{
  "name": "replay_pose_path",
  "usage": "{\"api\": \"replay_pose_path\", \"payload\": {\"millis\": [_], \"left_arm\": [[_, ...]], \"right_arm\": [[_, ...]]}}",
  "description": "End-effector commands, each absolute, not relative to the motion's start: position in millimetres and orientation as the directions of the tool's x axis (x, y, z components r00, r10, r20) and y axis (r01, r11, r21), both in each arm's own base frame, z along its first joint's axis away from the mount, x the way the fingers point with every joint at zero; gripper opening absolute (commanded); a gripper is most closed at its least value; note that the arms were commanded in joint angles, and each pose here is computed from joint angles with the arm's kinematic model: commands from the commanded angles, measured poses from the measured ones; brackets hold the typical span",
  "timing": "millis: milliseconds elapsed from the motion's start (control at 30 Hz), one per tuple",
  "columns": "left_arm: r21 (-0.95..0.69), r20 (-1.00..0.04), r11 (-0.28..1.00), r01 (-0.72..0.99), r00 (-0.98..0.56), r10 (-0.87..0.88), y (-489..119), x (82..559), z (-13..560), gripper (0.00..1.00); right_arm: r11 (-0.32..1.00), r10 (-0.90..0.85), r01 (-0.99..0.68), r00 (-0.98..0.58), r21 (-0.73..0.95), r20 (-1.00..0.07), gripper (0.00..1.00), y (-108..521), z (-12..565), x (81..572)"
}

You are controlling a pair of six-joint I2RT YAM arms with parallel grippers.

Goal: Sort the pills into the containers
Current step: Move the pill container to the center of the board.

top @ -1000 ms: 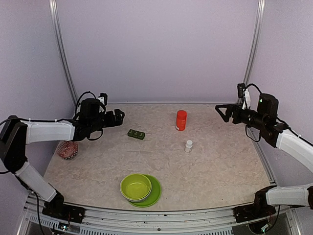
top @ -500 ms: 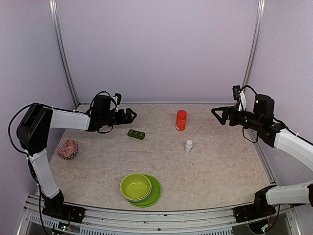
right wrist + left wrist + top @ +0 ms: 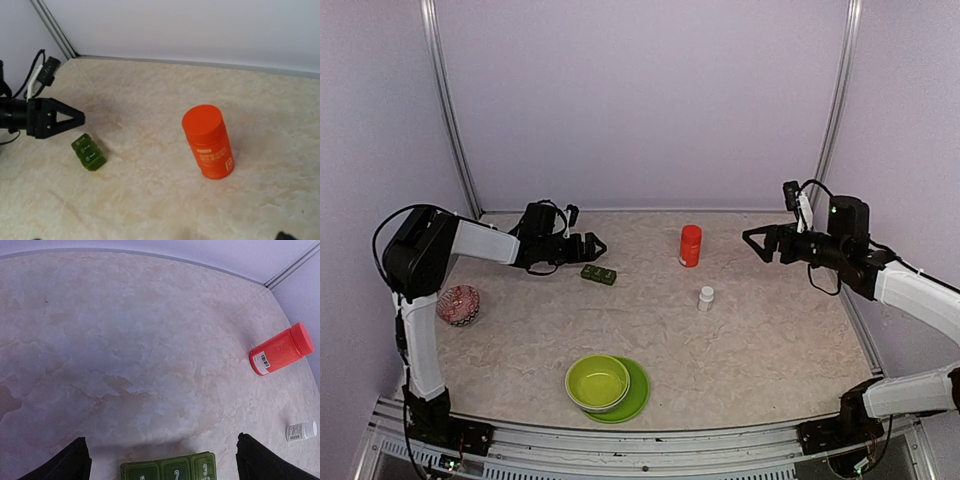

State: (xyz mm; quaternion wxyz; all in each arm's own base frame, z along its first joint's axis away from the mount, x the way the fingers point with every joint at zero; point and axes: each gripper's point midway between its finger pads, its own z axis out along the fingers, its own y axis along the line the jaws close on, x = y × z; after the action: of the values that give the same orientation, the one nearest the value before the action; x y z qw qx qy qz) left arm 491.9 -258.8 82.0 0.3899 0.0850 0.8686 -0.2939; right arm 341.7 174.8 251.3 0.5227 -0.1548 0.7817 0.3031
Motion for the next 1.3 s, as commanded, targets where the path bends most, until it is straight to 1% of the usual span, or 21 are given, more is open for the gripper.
{"api": "replay_pose_path", "payload": {"millis": [0,267,700,1000,1267], "left_arm": [[-0.466,-0.686,0.8,0.377,-0.725,-0.057,-262.9,489.5,63.5,0.99],[-0.497,-0.648,0.794,0.351,-0.759,-0.07,-262.8,472.5,48.8,0.98],[-0.542,-0.633,0.732,0.414,-0.774,-0.031,-294.4,440.3,48.4,0.96],[-0.551,-0.638,0.697,0.459,-0.77,0.003,-315.5,420.9,57.0,0.97],[-0.553,-0.629,0.72,0.419,-0.777,-0.031,-305.5,422.7,55.8,0.97]], "right_arm": [[0.767,0.081,-0.561,-0.397,0.311,-0.914,1.0,179.4,261.2,344.1],[0.768,0.081,-0.555,-0.412,0.32,-0.908,1.0,181.2,253.1,345.3],[0.767,0.073,-0.553,-0.43,0.326,-0.9,1.0,185.9,243.1,345.3],[0.763,0.065,-0.56,-0.43,0.322,-0.901,1.0,187.6,240.9,344.4],[0.71,-0.014,-0.642,-0.424,0.289,-0.906,1.0,213.4,236.2,340.2]]}}
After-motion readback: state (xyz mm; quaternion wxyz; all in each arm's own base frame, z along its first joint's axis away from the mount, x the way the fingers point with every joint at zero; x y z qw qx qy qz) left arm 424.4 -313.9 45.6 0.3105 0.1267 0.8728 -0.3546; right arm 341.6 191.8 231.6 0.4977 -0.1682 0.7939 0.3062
